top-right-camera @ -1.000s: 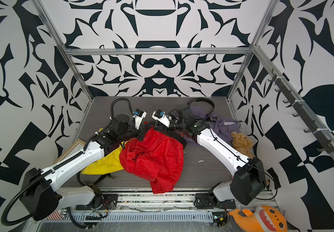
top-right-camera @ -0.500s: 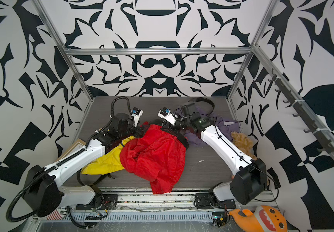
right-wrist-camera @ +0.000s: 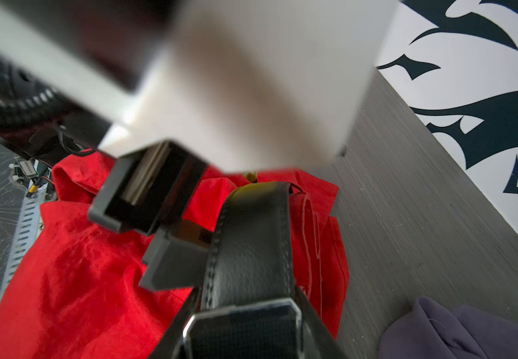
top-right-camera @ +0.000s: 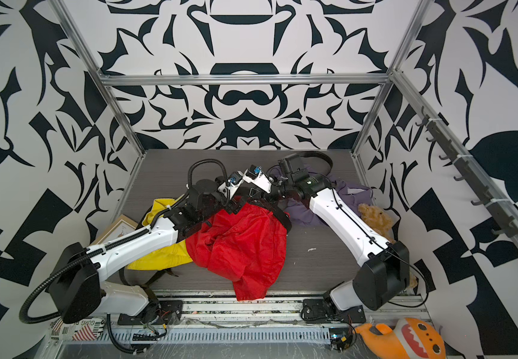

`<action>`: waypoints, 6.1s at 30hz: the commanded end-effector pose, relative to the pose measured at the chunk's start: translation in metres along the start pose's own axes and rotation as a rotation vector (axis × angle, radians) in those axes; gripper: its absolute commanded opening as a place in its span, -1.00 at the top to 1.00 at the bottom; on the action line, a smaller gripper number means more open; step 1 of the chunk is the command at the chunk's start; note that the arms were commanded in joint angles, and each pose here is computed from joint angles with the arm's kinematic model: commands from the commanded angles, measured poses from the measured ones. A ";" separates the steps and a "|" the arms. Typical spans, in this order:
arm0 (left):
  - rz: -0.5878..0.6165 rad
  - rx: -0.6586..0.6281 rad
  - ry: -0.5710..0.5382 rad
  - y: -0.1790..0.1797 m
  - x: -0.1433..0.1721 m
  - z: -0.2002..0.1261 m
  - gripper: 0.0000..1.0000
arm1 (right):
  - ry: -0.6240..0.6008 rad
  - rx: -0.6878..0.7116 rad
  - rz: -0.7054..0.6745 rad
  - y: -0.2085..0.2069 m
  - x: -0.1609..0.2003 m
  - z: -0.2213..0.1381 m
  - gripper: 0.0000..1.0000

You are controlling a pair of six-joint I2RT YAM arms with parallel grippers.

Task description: Remove the belt from the trousers

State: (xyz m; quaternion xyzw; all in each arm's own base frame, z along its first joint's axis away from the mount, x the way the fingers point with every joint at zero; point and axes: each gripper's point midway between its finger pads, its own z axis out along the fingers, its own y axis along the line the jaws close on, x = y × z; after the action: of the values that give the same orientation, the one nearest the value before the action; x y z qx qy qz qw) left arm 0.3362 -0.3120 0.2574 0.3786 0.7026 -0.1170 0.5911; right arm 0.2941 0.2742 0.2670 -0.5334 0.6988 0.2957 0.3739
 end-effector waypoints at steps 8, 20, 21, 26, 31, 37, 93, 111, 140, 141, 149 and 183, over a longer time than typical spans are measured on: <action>-0.016 -0.066 0.067 0.013 0.001 0.008 1.00 | 0.083 0.080 0.013 -0.019 0.023 0.010 0.64; -0.150 -0.049 0.197 0.012 0.021 -0.032 1.00 | -0.011 0.135 -0.106 0.009 0.012 0.014 -0.41; -0.153 -0.046 0.198 0.012 0.020 -0.034 1.00 | -0.008 0.144 -0.114 0.011 0.013 0.015 -0.50; -0.169 -0.018 0.193 0.008 0.015 -0.036 1.00 | -0.043 0.238 -0.199 0.013 0.003 0.017 -0.77; -0.185 -0.001 0.182 0.006 0.013 -0.037 1.00 | -0.107 0.341 -0.258 0.004 -0.017 0.012 -0.79; -0.190 0.007 0.182 0.004 0.013 -0.037 1.00 | -0.128 0.276 -0.297 0.009 -0.033 0.017 -0.59; -1.200 -0.579 0.118 0.211 0.176 -0.143 1.00 | -0.020 0.358 0.159 -0.052 0.046 -0.055 1.00; -1.135 -0.339 0.225 0.200 0.134 -0.110 -0.45 | -0.061 0.384 0.168 -0.065 0.023 -0.066 1.00; -0.890 0.435 0.392 -0.103 0.065 0.076 -0.40 | -0.163 0.494 0.123 -0.076 -0.067 -0.127 1.00; -0.901 0.435 0.409 -0.106 0.073 0.086 -0.35 | -0.173 0.498 0.117 -0.077 -0.072 -0.129 1.00; -0.945 0.384 0.487 -0.123 0.131 0.139 -0.33 | -0.285 0.534 0.049 -0.071 -0.124 -0.164 1.00; -0.703 0.238 -0.366 -0.055 -0.091 0.063 -0.12 | -0.294 0.431 0.134 -0.049 -0.114 -0.130 1.00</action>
State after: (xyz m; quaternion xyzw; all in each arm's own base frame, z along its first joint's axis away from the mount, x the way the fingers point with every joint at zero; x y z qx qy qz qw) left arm 0.3428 -0.4200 0.2731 0.1543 0.6891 -0.4432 0.5522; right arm 0.3478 0.2066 0.3905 -0.3394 0.7652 0.2111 0.5048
